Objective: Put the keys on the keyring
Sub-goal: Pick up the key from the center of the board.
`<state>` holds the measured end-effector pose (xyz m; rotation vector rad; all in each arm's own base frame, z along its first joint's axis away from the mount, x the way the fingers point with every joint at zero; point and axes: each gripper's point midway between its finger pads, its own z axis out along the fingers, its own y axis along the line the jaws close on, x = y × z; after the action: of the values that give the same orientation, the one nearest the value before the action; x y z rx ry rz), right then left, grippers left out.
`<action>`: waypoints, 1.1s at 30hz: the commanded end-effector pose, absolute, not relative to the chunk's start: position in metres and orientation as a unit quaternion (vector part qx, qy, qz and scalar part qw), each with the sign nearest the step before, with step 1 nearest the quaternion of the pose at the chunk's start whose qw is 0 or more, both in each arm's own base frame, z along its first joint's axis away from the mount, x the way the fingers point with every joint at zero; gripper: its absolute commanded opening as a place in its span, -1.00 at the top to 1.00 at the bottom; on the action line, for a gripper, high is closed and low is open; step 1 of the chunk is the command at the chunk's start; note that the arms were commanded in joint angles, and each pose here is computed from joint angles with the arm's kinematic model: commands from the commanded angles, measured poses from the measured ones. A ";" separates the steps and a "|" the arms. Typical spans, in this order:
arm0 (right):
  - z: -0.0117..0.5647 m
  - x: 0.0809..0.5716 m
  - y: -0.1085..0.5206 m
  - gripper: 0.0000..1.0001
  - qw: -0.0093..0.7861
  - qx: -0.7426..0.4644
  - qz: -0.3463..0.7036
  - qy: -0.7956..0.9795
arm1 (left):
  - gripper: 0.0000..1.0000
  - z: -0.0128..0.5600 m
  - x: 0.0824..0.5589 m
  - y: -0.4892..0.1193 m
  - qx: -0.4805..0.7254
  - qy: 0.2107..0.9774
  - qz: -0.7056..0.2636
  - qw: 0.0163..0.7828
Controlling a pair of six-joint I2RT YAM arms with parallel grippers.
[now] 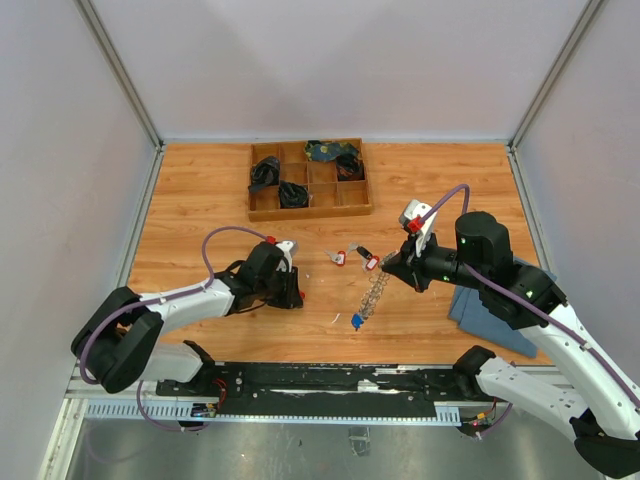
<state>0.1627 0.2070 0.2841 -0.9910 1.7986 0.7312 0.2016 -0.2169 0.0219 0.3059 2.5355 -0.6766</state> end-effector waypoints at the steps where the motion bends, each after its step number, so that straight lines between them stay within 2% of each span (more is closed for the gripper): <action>1: 0.297 0.166 0.207 0.99 0.484 -0.393 0.305 0.720 | 0.45 0.020 0.205 -0.218 0.114 0.929 -0.249 0.249; 12: 0.296 0.166 0.208 0.99 0.482 -0.394 0.307 0.720 | 0.37 0.036 0.213 -0.220 0.112 0.922 -0.253 0.271; 33: 0.296 0.165 0.207 0.99 0.483 -0.393 0.306 0.720 | 0.36 0.038 0.220 -0.222 0.111 0.921 -0.249 0.279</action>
<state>0.1625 0.2070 0.2842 -0.9879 1.8005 0.7340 0.2088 -0.2173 0.0273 0.2949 2.5118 -0.6578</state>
